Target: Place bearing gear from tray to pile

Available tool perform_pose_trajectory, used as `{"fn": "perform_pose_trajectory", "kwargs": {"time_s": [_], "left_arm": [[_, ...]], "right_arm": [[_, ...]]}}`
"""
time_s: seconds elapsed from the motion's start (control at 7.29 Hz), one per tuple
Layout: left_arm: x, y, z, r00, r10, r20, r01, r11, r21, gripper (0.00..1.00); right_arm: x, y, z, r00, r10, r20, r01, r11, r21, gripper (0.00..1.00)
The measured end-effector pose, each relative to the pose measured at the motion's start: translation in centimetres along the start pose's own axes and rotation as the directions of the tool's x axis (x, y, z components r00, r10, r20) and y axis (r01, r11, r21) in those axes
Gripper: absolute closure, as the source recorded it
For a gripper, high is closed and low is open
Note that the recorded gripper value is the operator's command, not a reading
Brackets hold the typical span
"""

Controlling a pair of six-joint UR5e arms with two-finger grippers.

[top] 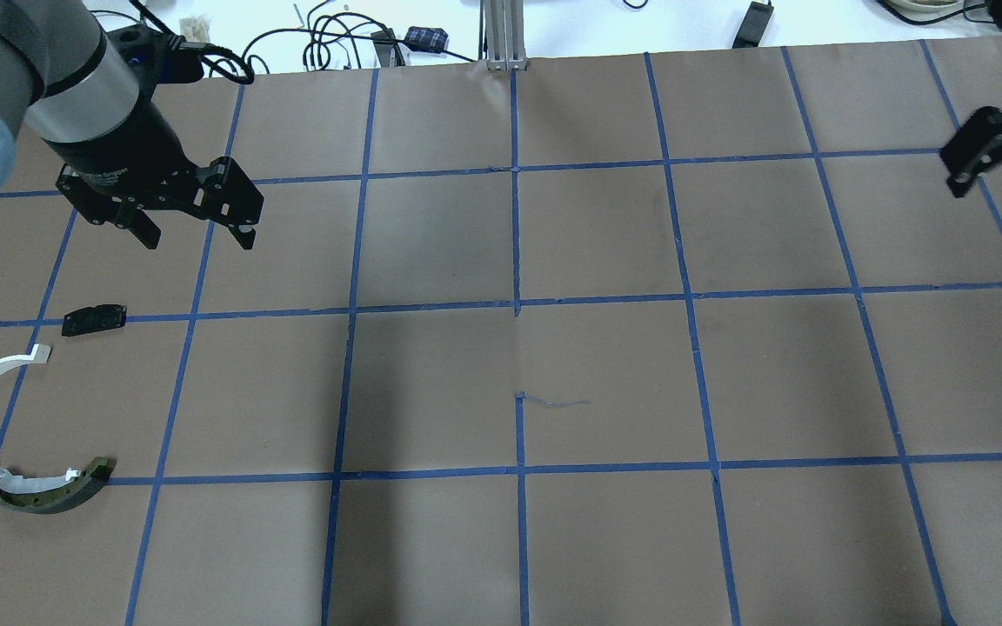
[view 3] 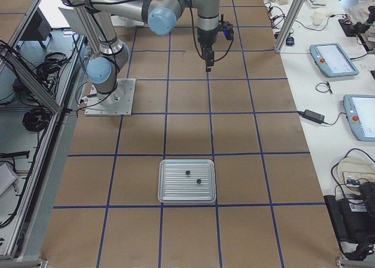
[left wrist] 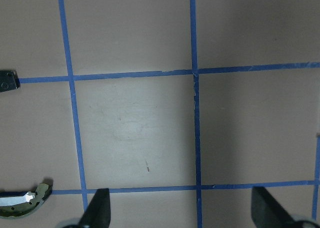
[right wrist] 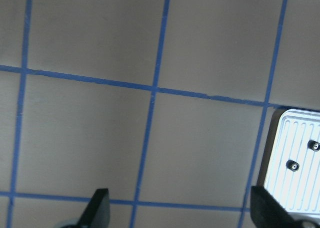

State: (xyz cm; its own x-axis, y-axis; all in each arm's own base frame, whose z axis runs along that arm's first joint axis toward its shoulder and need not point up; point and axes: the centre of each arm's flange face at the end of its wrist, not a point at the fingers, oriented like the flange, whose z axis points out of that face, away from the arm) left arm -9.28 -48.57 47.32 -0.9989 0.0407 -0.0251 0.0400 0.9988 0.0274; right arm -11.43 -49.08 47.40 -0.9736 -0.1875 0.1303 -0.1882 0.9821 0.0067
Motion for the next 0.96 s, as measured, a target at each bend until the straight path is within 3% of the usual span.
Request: {"fn": "perform_pose_trajectory", "kwargs": {"time_s": [0.27,0.55,0.69,0.96], "left_arm": [[0.0,0.0,0.0,1.000,-0.001,-0.004,0.001,1.000,0.001,0.00],[0.1,0.0,-0.1,1.000,0.000,-0.007,0.000,1.000,0.004,0.00],[0.1,0.0,-0.1,1.000,0.001,-0.008,-0.001,1.000,0.005,0.00],[0.1,0.0,-0.1,1.000,0.002,-0.006,-0.002,1.000,0.003,0.00]], "right_arm": [[12.2,4.2,8.5,0.985,-0.170,0.015,0.170,0.985,0.018,0.00],[22.0,7.4,19.6,0.952,-0.305,0.010,0.304,0.951,0.056,0.00],[25.5,8.5,24.3,0.946,-0.323,0.011,0.321,0.942,0.102,0.01],[30.2,8.3,30.9,0.952,-0.306,0.004,0.302,0.943,0.140,0.05]]}}
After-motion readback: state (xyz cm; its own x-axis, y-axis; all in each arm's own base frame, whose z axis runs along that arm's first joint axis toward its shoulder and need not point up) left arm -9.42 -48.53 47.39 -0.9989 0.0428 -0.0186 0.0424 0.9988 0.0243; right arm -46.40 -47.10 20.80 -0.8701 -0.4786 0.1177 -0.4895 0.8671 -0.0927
